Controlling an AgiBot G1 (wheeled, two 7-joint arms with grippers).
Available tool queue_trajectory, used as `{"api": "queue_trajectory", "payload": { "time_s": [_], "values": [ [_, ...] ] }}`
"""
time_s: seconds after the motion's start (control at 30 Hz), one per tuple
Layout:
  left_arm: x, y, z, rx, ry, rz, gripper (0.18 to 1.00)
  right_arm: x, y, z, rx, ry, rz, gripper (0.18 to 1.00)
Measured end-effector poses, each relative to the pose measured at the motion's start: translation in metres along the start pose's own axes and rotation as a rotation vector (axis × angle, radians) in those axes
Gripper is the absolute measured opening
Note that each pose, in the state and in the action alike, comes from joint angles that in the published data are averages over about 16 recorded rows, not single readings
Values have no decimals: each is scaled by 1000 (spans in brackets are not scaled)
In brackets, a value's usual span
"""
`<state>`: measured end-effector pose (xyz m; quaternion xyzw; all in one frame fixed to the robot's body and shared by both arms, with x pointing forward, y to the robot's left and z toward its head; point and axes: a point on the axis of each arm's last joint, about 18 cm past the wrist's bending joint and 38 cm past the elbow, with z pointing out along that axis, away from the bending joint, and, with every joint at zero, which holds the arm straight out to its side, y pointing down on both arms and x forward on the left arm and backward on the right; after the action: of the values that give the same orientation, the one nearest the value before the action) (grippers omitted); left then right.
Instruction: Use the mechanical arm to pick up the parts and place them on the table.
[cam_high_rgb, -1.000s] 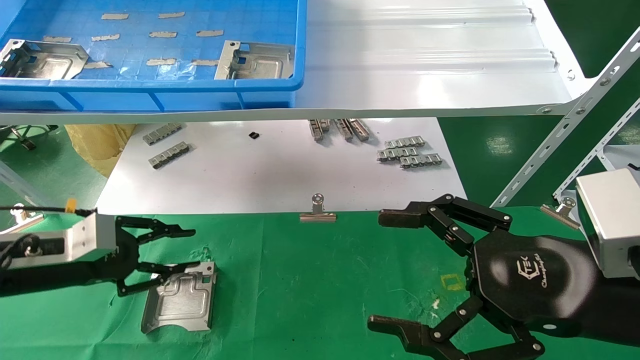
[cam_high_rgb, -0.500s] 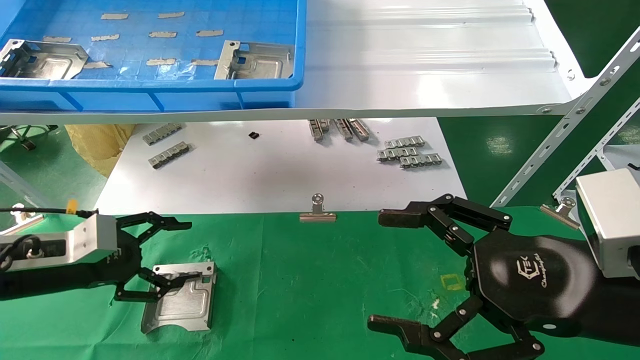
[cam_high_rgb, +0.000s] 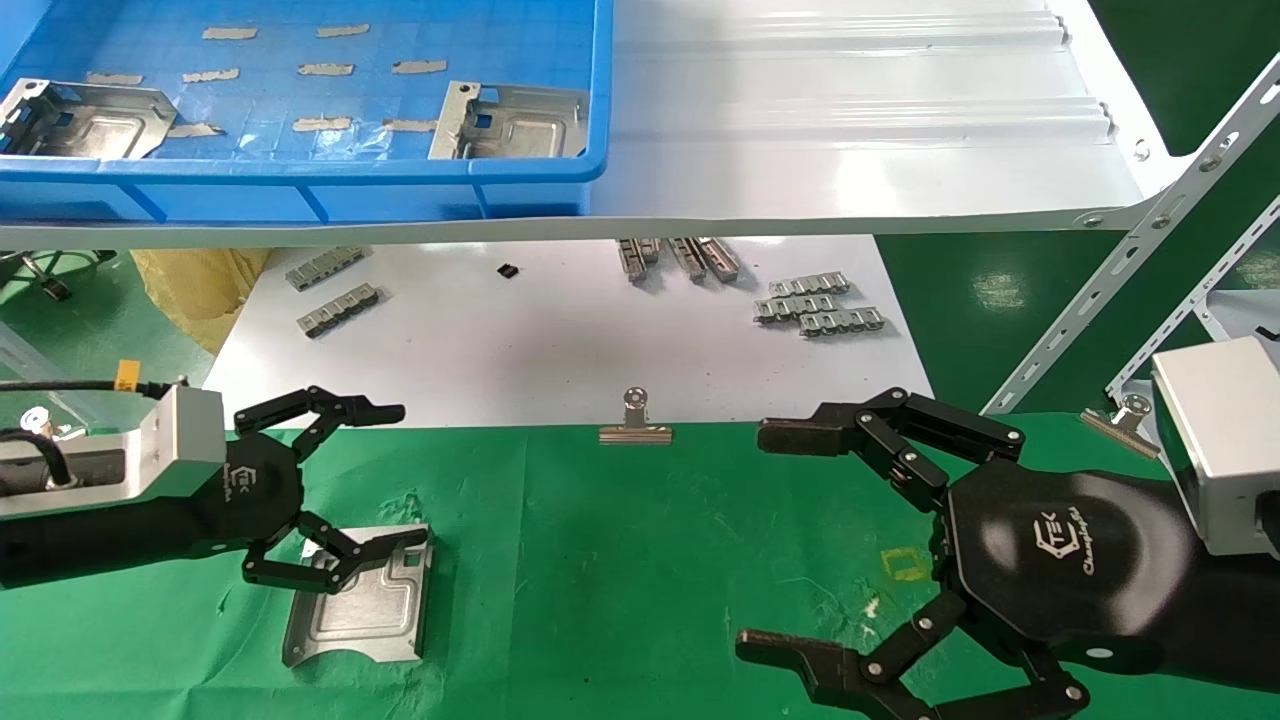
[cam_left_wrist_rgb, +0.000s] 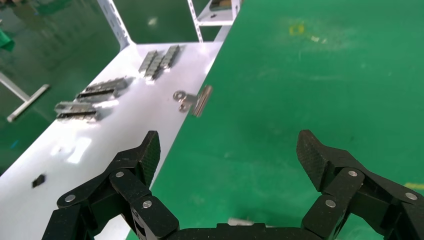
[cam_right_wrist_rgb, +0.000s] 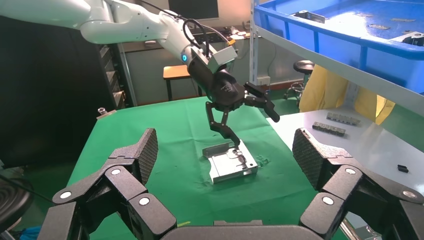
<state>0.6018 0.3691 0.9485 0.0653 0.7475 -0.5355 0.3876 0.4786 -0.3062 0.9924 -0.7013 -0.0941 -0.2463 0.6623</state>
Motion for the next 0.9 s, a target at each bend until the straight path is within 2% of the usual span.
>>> {"api": "queue_trajectory", "payload": {
  "time_s": [0.2,0.9],
  "values": [
    [6,-16,1,53,10,-29,997,0,0,0,0,0,0,1001],
    [41,-79,-3,210,96,-126,1001,0,0,0,0,0,0,1001]
  ]
}}
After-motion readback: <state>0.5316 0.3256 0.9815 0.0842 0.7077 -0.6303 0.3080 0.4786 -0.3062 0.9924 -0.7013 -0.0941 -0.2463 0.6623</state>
